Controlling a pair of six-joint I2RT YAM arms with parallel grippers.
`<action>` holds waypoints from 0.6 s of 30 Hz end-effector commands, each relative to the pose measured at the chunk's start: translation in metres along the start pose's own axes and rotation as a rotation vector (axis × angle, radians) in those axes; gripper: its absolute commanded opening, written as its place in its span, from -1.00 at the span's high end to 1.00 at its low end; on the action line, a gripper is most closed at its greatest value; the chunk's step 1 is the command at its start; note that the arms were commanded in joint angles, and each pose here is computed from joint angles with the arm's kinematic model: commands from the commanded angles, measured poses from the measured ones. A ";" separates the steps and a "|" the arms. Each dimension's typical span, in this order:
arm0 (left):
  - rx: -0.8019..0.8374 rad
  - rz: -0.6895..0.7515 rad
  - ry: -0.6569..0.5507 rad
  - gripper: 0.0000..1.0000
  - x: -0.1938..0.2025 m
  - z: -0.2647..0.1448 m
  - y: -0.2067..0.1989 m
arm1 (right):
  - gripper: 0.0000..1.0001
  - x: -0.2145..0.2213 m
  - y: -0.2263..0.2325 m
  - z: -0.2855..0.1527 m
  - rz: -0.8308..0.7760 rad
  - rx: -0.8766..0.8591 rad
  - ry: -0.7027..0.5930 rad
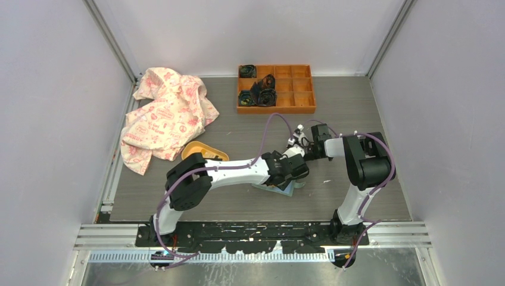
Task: Put the credit cards into the card holder
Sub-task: Insert the credit card into the card holder.
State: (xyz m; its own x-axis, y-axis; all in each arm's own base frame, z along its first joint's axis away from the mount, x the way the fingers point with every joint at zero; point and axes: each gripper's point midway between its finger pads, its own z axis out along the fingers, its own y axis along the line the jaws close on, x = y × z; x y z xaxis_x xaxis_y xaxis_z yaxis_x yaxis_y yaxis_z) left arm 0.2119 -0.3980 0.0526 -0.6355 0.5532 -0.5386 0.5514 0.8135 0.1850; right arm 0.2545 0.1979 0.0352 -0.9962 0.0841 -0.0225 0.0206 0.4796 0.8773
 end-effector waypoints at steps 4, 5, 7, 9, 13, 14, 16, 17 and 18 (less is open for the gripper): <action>-0.132 0.046 -0.027 -0.46 -0.008 -0.002 0.022 | 0.87 -0.004 0.002 0.002 -0.021 0.003 0.000; -0.133 0.048 -0.026 -0.48 -0.007 -0.002 0.023 | 0.87 -0.004 0.002 0.002 -0.020 0.002 0.002; -0.133 0.050 -0.025 -0.51 -0.007 -0.001 0.024 | 0.80 -0.004 0.002 0.001 -0.018 0.003 0.005; -0.120 0.055 -0.022 -0.51 -0.005 -0.001 0.024 | 0.70 -0.003 0.002 0.001 -0.019 0.003 0.008; -0.109 0.059 -0.012 -0.47 -0.002 0.001 0.027 | 0.64 -0.003 0.004 0.000 -0.032 0.003 0.013; -0.104 0.056 -0.009 -0.46 -0.002 0.002 0.027 | 0.64 -0.003 0.004 -0.001 -0.034 0.005 0.013; -0.093 0.047 -0.005 -0.42 -0.001 0.003 0.029 | 0.60 -0.003 0.005 -0.001 -0.043 0.006 0.016; -0.090 0.042 -0.007 -0.40 0.000 0.002 0.030 | 0.59 -0.003 0.006 -0.002 -0.046 0.007 0.017; -0.085 0.037 -0.009 -0.38 0.000 0.002 0.031 | 0.56 -0.003 0.006 -0.002 -0.048 0.008 0.019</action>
State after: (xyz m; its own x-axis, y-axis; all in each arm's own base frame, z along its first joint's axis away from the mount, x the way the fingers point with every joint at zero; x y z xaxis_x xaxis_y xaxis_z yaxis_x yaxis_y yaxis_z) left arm 0.2219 -0.3780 0.0427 -0.6185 0.6029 -0.5039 0.5381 0.7923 0.2875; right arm 0.2504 0.1962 0.0327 -0.9975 0.0710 -0.0061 0.0298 0.4927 0.8697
